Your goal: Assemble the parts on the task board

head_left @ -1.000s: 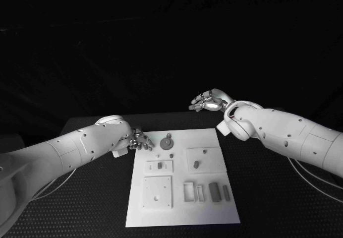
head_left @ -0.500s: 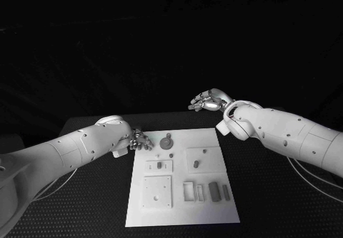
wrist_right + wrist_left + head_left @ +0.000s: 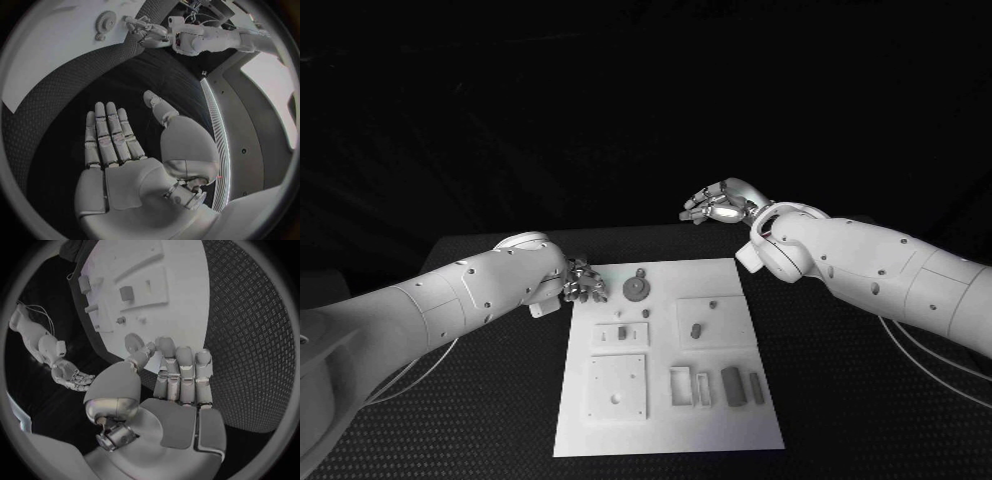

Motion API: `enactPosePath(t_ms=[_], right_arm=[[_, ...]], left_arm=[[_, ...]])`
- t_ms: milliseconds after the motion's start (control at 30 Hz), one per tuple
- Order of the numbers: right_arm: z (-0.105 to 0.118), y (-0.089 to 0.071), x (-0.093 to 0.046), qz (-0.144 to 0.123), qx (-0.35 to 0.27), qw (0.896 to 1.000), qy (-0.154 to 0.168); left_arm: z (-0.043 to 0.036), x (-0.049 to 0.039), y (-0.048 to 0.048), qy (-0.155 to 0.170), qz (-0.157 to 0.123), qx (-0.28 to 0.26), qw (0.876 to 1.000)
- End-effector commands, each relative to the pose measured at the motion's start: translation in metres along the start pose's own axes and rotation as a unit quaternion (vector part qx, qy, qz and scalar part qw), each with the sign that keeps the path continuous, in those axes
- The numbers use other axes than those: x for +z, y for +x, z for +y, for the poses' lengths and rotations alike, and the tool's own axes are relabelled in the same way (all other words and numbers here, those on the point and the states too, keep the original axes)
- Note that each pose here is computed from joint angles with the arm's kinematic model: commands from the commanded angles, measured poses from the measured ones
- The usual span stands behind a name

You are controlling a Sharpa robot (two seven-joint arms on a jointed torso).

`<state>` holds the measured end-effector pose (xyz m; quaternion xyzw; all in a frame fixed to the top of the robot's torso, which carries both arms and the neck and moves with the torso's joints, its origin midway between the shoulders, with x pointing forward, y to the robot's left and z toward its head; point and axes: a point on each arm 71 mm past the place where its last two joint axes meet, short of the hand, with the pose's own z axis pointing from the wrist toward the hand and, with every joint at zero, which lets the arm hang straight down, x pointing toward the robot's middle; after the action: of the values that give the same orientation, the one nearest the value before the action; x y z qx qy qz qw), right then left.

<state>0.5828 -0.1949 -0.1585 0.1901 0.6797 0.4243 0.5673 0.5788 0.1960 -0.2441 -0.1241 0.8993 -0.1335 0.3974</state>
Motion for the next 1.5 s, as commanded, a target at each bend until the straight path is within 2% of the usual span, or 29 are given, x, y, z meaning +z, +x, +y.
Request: enactPosePath(t_ms=[33,400,633,900,1100,1367,1500], right_arm=[[0.001,0.001,0.0,0.005,0.0,1.0,-0.005],[-0.001,-0.001,0.0,0.002,0.0,1.0,-0.002],[-0.004,-0.005,-0.002,-0.001,-0.001,1.0,0.002],[-0.009,-0.01,-0.002,-0.008,-0.003,1.0,0.007],[-0.013,-0.01,-0.002,-0.009,-0.002,1.0,0.011],[-0.015,-0.011,-0.002,-0.012,-0.003,1.0,0.012],[-0.015,-0.011,-0.003,-0.012,-0.003,1.0,0.012]], left_arm=[[0.0009,0.0007,0.0036,0.002,0.009,-0.004,1.0],[0.0133,-0.0022,-0.0007,0.001,0.008,-0.053,0.999],[0.0181,-0.0104,0.0011,0.002,0.014,-0.085,0.996],[0.0157,-0.03,0.0,0.023,0.016,-0.108,0.994],[0.0123,-0.0433,0.0057,0.038,0.02,-0.101,0.994],[0.0024,-0.0503,0.0169,0.053,0.019,-0.067,0.996],[0.0025,-0.0521,0.0221,0.053,0.013,-0.05,0.997]])
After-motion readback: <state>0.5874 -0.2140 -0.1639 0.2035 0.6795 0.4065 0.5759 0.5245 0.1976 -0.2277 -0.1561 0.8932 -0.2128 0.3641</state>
